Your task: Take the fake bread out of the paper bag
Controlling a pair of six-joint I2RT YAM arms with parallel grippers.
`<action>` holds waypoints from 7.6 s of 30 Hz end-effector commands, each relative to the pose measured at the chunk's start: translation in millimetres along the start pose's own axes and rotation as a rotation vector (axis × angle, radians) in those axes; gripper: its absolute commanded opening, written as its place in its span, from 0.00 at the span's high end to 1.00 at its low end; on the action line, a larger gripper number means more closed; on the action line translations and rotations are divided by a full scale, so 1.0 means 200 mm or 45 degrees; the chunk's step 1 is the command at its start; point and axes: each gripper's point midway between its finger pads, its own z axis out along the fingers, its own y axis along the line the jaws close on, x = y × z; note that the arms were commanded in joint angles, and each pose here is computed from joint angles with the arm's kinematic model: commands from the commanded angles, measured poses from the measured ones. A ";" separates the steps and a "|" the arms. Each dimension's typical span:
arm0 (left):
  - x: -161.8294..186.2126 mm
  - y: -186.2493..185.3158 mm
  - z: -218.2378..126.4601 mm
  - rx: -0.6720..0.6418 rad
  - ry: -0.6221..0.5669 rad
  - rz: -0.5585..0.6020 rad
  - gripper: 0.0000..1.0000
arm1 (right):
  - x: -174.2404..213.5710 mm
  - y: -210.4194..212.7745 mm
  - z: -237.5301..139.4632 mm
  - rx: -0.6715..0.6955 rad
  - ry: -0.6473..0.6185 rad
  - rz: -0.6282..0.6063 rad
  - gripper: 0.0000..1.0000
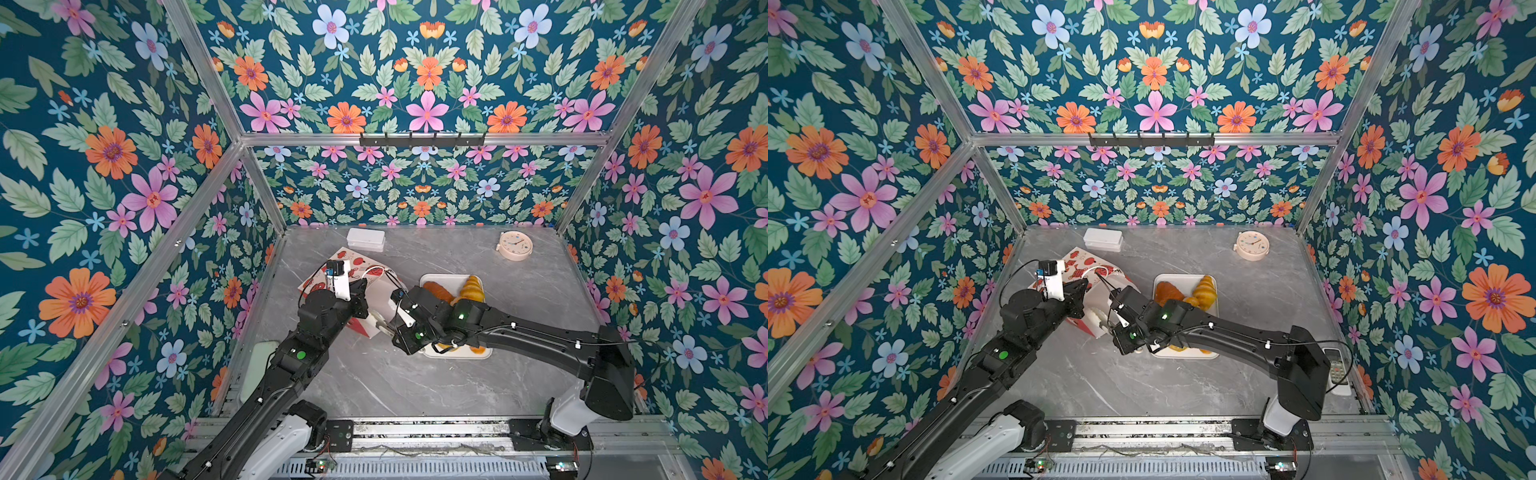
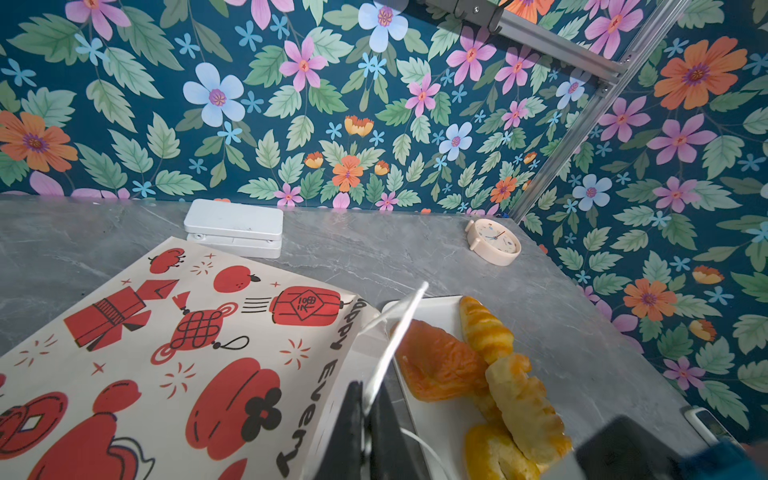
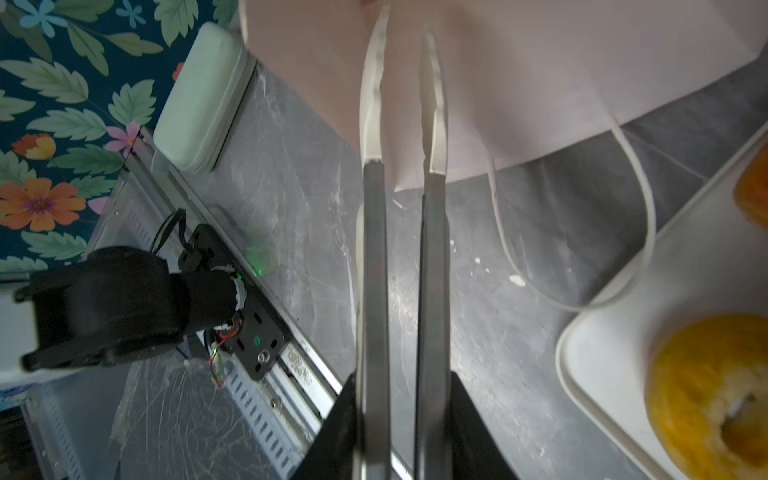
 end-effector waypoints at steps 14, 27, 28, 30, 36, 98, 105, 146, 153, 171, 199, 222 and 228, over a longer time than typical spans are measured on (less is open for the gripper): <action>-0.05 -0.03 -0.05 0.031 -0.012 -0.037 0.92 | -0.25 -0.17 0.24 -0.078 -0.213 0.198 0.63; -0.08 -0.04 -0.04 0.057 -0.083 -0.128 0.91 | -0.28 -0.21 0.40 -0.038 -0.163 0.206 0.60; -0.09 -0.05 -0.04 0.066 -0.093 -0.135 0.91 | -0.28 -0.21 0.42 -0.034 -0.158 0.210 0.60; -0.09 -0.05 -0.04 0.079 -0.094 -0.137 0.90 | -0.29 -0.21 0.44 -0.044 -0.159 0.226 0.60; -0.09 -0.07 -0.03 0.100 -0.097 -0.151 0.90 | -0.33 -0.17 0.48 -0.118 -0.201 0.286 0.57; 0.30 -0.05 0.06 0.087 0.326 -0.001 0.82 | -0.25 -0.32 0.47 -0.046 -0.220 0.434 0.68; 0.45 -0.03 -0.03 0.055 0.462 0.050 0.77 | -0.28 -0.30 0.48 -0.057 -0.217 0.420 0.67; 0.38 -0.05 0.25 -0.162 0.525 0.198 0.76 | -0.28 -0.27 0.51 -0.087 -0.204 0.421 0.67; 0.37 -0.04 0.27 -0.193 0.513 0.203 0.88 | -0.28 -0.27 0.52 -0.087 -0.202 0.418 0.67; 0.35 -0.08 0.30 -0.158 0.519 0.184 1.00 | -0.25 -0.28 0.49 -0.091 -0.191 0.413 0.67; 0.30 -0.15 0.01 0.078 0.408 0.287 1.00 | -0.09 -0.17 0.15 -0.233 -0.160 0.346 0.64; 0.30 -0.17 0.06 0.088 0.374 0.264 1.00 | -0.21 -0.08 0.36 -0.271 -0.144 0.329 0.63; 0.30 -0.17 0.07 0.096 0.373 0.256 1.00 | -0.25 -0.08 0.43 -0.291 -0.175 0.353 0.63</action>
